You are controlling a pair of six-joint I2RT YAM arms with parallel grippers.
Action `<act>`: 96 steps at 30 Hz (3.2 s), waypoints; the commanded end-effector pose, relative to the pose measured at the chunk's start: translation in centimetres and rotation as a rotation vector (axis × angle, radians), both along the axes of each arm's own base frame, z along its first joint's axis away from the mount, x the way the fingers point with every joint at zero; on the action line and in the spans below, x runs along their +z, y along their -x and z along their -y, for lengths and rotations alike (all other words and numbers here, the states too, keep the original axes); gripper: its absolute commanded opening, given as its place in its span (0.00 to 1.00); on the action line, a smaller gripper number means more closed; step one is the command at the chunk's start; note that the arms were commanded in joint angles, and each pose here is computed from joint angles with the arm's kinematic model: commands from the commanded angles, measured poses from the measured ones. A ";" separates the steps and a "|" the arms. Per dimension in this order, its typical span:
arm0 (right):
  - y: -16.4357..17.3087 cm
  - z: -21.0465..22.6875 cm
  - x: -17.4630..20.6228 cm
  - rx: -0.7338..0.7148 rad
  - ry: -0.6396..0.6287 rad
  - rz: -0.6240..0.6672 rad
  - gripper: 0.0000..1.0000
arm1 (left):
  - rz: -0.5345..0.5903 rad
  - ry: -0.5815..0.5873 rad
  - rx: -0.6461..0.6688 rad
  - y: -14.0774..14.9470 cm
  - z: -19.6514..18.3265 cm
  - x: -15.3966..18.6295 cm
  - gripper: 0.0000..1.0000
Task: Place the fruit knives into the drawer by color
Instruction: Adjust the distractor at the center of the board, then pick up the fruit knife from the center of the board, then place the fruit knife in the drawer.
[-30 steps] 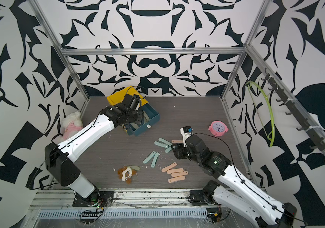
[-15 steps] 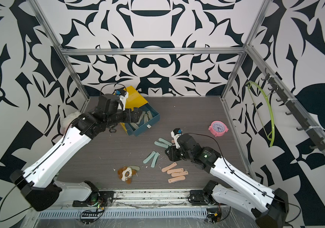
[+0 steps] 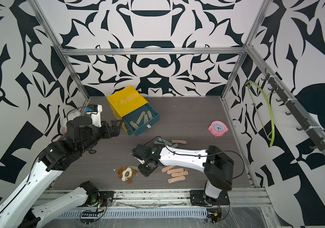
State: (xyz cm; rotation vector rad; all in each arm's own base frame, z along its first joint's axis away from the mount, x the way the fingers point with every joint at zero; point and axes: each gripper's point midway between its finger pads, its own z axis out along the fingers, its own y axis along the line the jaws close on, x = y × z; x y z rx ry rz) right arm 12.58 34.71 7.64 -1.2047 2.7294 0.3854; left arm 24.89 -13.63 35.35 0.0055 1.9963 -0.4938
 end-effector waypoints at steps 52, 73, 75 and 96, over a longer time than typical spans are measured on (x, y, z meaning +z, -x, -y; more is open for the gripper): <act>-2.1 -5.4 -6.3 0.265 0.202 0.032 0.42 | 0.035 -0.091 0.098 0.2 -2.9 -1.1 0.99; -2.5 -5.5 -4.3 0.181 0.073 0.100 0.02 | 0.006 -0.093 0.090 -0.2 -2.5 -2.2 0.99; -2.8 -5.5 -3.7 0.161 0.047 0.126 0.00 | 0.003 -0.093 0.090 -0.2 -2.4 -2.3 0.99; -3.5 0.8 1.0 -0.087 -0.094 0.247 0.00 | -0.058 -0.118 0.090 -0.9 -1.9 -4.9 0.99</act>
